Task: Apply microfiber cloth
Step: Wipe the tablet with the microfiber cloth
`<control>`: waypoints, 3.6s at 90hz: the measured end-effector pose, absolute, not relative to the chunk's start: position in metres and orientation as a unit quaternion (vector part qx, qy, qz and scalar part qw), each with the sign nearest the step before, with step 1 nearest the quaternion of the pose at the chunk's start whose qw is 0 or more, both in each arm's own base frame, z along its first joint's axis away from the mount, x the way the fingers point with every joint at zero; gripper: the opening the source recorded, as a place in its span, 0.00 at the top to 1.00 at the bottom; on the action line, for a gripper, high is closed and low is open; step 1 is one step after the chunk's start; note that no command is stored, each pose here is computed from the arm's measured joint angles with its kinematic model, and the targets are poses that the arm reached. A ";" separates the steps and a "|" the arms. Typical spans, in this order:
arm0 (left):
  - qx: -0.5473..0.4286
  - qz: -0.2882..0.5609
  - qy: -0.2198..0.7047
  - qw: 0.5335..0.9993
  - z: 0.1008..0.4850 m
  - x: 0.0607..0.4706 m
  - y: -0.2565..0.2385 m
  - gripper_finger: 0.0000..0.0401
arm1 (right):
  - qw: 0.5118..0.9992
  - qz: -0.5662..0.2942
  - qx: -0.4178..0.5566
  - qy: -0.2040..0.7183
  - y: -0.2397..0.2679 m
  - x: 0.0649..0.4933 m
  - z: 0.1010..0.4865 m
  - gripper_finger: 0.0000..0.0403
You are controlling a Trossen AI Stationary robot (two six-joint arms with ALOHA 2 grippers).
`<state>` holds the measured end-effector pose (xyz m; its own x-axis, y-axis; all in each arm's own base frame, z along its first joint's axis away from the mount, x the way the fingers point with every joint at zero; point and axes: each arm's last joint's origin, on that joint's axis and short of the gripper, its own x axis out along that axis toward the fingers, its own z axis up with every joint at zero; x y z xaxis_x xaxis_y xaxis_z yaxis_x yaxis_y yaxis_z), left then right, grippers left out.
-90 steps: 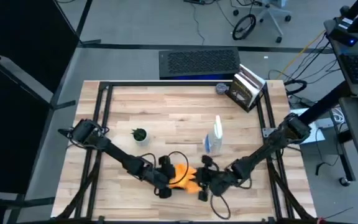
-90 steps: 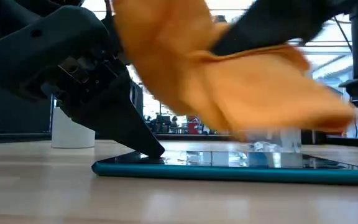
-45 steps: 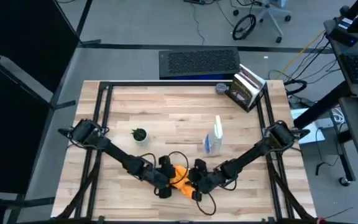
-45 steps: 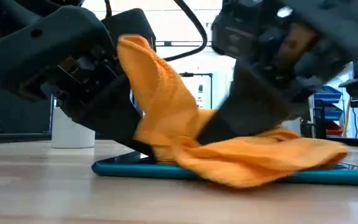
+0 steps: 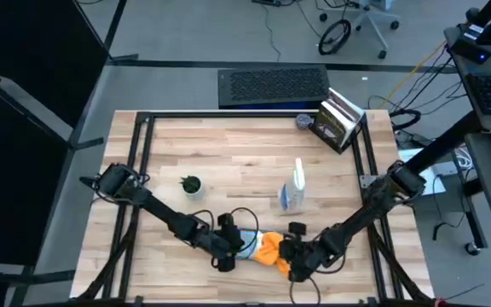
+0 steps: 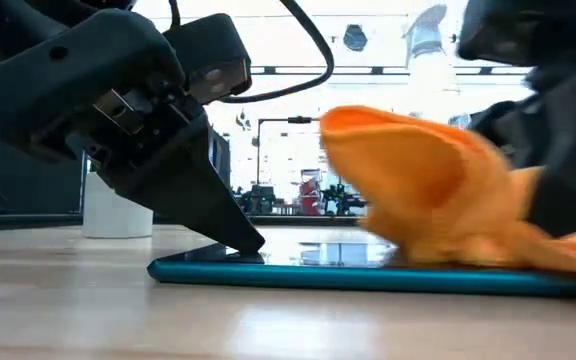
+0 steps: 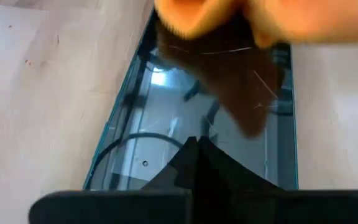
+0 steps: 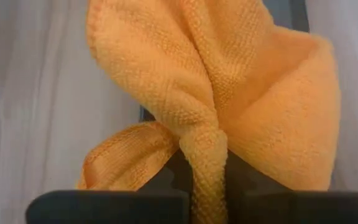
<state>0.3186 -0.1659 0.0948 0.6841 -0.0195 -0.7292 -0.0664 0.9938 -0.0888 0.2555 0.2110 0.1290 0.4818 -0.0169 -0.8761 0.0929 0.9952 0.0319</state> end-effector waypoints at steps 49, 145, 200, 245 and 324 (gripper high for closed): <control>0.031 0.044 0.335 0.941 0.166 0.327 -0.141 1.00 | 0.913 0.045 0.123 0.387 0.244 0.256 0.157 0.97; -0.237 -0.072 0.345 0.905 0.131 0.329 -0.184 1.00 | 0.930 -0.079 0.049 0.357 0.179 0.318 0.121 0.97; -0.079 0.094 0.423 0.898 0.163 0.295 -0.137 1.00 | 0.933 0.114 0.102 0.325 0.232 0.290 0.160 0.97; -0.111 0.119 0.482 0.861 0.125 0.299 -0.133 1.00 | 0.921 0.046 0.095 0.374 0.217 0.309 0.107 0.97; -0.054 0.009 0.402 0.914 0.160 0.316 -0.175 1.00 | 0.949 -0.073 0.123 0.281 0.175 0.297 0.202 0.97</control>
